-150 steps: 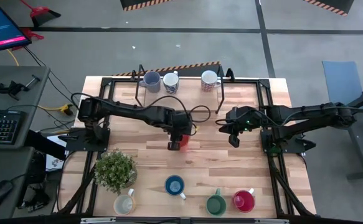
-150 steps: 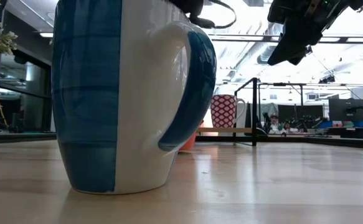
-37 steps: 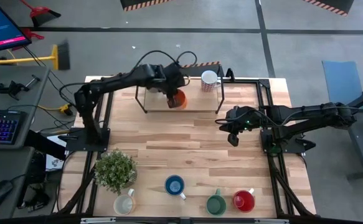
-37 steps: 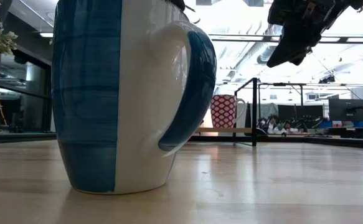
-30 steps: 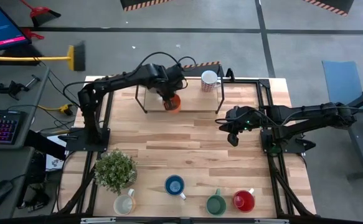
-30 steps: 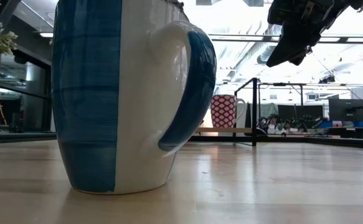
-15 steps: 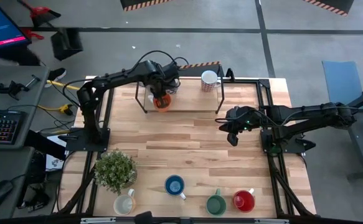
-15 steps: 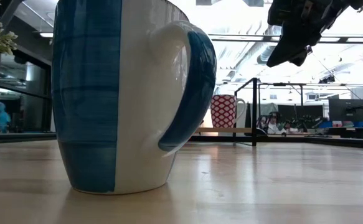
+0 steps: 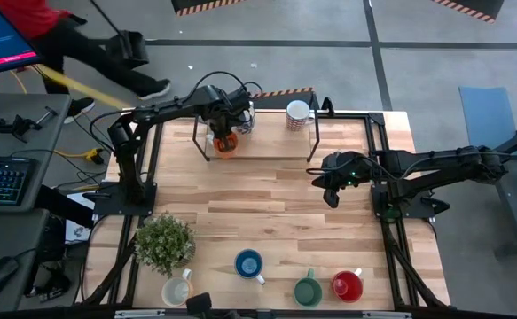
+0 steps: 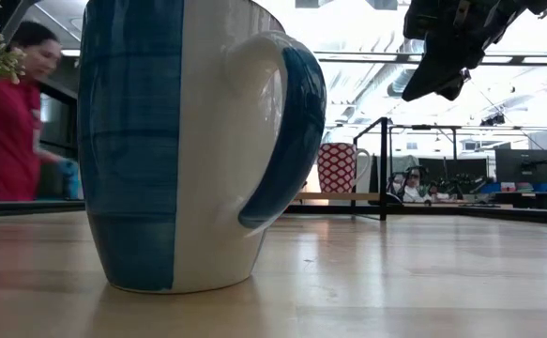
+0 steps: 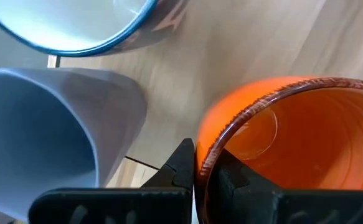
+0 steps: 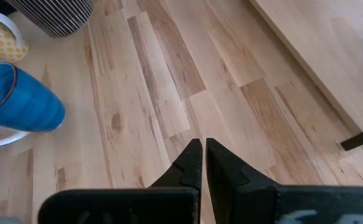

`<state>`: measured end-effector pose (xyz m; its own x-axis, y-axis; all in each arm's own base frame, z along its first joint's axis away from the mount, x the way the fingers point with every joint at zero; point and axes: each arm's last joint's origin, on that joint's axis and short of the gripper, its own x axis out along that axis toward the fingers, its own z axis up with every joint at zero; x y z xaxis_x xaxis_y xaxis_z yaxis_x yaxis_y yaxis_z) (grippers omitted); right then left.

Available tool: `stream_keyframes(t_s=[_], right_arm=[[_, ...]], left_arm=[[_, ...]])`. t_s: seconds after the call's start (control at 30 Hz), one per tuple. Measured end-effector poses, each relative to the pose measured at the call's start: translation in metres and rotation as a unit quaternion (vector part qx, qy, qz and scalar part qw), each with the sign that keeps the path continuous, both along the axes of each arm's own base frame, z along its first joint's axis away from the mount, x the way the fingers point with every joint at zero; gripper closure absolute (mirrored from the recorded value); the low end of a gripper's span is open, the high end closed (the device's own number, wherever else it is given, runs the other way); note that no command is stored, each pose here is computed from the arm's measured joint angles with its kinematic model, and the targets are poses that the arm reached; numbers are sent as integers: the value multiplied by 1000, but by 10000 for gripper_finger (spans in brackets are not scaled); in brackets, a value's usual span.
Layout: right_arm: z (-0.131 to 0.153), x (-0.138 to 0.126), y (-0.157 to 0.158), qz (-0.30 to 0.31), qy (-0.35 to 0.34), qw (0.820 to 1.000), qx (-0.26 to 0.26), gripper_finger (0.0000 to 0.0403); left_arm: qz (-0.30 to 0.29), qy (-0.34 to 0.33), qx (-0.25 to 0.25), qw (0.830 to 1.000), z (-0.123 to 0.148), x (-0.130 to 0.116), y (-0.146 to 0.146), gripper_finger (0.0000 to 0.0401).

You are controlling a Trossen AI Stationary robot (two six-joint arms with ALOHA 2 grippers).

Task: Place coffee mugs
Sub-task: Put the orange mug on the shelf

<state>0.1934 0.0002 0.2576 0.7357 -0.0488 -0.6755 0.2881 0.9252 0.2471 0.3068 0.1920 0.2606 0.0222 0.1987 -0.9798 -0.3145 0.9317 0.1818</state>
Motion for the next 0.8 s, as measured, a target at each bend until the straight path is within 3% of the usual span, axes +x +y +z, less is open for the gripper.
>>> stream_keyframes(t_s=[0.53, 0.8], right_arm=[[0, 0, 0, 1, 0, 1000, 1, 400], [0, 0, 0, 1, 0, 1000, 1, 400]], left_arm=[[35, 6, 0, 999, 0, -15, 20, 395], [41, 24, -14, 999, -9, -20, 19, 358]])
